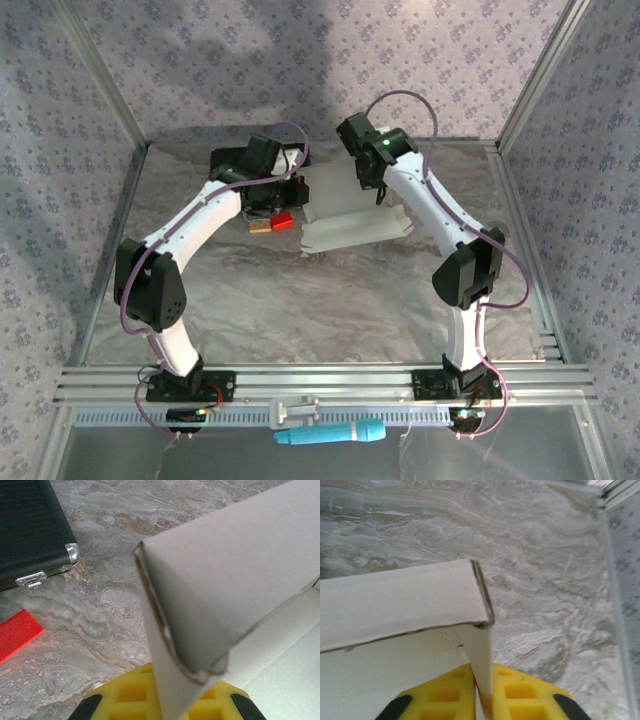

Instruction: Fold the paper box

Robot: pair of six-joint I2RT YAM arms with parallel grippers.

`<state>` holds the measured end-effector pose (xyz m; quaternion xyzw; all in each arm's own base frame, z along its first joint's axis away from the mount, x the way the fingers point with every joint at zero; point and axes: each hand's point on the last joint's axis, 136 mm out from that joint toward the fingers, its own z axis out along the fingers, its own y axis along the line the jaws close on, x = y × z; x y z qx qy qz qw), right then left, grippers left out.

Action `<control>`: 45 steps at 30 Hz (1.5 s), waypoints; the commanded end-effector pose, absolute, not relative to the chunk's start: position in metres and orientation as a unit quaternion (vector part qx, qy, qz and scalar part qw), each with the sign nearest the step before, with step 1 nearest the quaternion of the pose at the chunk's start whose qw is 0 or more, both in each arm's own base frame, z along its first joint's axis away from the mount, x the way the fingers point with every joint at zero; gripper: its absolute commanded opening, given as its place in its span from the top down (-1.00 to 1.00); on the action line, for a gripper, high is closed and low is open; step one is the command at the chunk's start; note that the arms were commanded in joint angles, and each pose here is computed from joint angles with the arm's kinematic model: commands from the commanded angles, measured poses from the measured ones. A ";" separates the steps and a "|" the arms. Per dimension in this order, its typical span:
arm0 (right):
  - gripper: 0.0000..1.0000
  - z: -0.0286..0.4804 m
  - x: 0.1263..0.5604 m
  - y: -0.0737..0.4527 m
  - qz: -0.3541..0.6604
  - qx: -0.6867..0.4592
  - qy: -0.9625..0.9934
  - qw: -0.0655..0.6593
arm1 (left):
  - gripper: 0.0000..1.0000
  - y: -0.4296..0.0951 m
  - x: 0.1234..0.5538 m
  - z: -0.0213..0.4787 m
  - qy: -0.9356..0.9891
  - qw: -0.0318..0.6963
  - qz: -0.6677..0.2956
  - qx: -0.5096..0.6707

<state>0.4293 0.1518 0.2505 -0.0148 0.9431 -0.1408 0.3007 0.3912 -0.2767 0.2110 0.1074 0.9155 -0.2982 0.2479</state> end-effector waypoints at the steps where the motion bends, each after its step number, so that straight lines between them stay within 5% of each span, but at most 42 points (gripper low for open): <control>1: 0.59 0.261 0.431 0.145 -0.084 -0.010 0.948 0.307 | 1.00 -0.278 0.390 0.233 0.906 0.262 -0.313 0.111; 34: 0.31 0.253 0.435 0.158 -0.008 -0.021 0.956 0.293 | 1.00 -0.277 0.387 0.230 0.908 0.259 -0.311 0.111; 45: 1.00 0.259 0.436 0.116 -0.137 0.017 0.942 0.306 | 1.00 -0.278 0.387 0.231 0.907 0.259 -0.312 0.111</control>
